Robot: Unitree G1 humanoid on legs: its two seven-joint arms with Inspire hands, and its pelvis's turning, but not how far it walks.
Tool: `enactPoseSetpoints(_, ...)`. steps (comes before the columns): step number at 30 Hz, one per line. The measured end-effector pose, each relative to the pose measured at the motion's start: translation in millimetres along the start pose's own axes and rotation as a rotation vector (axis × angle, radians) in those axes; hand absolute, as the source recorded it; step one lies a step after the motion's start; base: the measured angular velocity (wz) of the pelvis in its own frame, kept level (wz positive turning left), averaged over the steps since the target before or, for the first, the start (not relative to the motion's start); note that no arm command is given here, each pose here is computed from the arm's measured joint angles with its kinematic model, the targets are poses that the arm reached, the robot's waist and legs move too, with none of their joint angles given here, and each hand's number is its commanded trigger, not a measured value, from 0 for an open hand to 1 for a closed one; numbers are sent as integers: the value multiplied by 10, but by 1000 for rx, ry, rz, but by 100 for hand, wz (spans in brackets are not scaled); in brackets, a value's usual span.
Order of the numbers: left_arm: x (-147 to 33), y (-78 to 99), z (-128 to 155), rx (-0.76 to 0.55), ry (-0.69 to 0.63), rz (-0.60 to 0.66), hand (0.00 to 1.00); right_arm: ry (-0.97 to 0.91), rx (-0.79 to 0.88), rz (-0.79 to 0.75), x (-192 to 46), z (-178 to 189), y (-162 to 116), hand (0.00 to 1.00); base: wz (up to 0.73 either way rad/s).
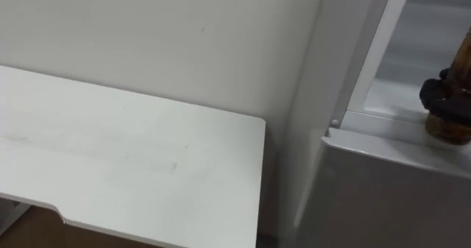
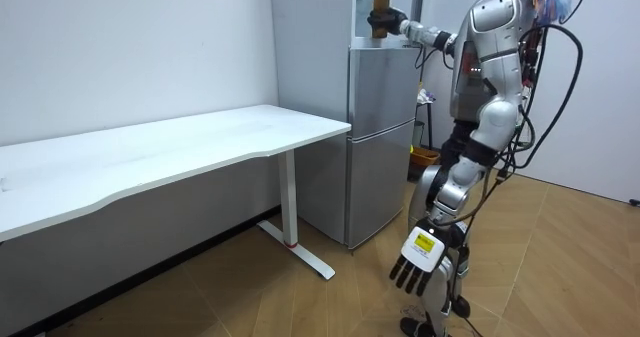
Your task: Put the bottle in the upper fridge
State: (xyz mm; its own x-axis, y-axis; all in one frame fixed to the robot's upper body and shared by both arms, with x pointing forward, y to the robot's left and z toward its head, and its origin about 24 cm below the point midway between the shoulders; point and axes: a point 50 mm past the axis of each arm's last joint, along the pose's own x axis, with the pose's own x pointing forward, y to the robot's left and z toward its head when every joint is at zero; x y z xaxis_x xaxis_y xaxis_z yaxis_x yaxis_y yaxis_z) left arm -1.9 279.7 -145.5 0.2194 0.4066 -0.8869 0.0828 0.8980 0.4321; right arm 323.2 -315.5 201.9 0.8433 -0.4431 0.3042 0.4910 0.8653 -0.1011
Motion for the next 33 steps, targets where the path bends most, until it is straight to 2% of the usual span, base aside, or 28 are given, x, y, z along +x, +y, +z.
enactPoseSetpoints(5,-13,48,-62,-12,24,33,0,-62,5,-67,148,260,-66,100,5)
enactPoseSetpoints(13,-19,99,-103,-3,36,48,0,-81,17,-74,176,331,-55,100,7)
enactPoseSetpoints(24,-16,112,-62,-3,31,52,0,26,105,-100,199,139,-122,100,0)
enactPoseSetpoints(33,-18,95,-103,-13,48,42,0,108,92,-92,184,-55,-88,100,0)
